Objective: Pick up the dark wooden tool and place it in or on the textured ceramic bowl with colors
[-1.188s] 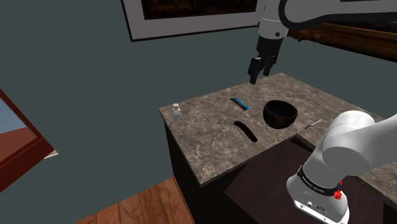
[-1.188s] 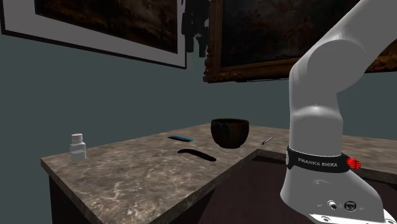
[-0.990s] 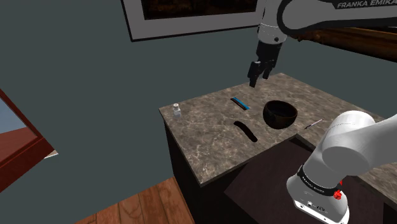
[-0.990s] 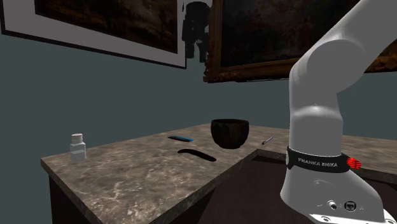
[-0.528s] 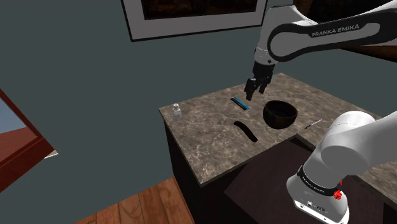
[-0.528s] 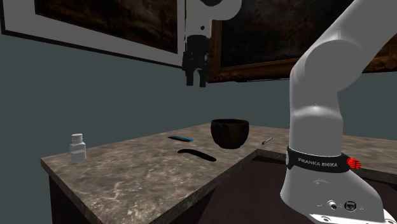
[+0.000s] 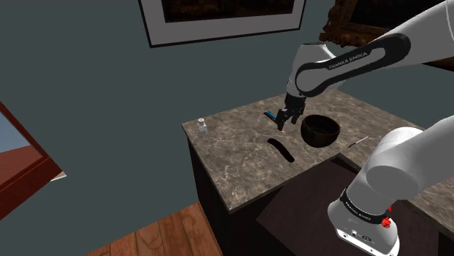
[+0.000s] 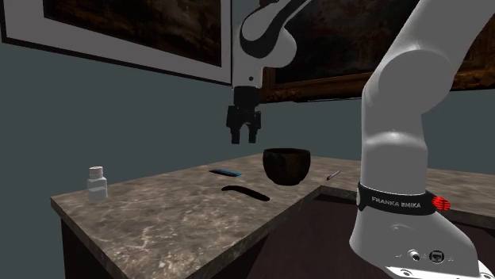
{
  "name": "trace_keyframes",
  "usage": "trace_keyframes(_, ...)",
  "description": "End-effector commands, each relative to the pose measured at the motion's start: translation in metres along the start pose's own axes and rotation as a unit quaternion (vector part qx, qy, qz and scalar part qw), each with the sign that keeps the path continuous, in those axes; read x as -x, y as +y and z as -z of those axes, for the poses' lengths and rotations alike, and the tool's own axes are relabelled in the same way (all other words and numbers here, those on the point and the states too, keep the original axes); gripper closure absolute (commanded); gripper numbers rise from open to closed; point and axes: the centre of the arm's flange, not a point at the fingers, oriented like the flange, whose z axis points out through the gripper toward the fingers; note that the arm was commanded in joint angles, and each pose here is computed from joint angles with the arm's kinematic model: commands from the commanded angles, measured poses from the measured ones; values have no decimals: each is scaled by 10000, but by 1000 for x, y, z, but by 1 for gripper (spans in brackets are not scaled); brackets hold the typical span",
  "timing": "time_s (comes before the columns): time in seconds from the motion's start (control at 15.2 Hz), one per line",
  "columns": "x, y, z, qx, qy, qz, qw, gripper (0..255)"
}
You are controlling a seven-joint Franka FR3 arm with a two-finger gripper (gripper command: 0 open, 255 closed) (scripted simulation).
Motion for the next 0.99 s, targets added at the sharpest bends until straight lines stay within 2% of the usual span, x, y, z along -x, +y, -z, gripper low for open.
trace_keyframes(0.0, -2, 9, -24, -65, 1, -76, 9999, 0)
trace_keyframes(0.46, -12, 37, -110, -296, -50, -322, 9990, 0)
trace_keyframes(0.92, -12, 35, -147, -296, -51, -322, 9990, 0)
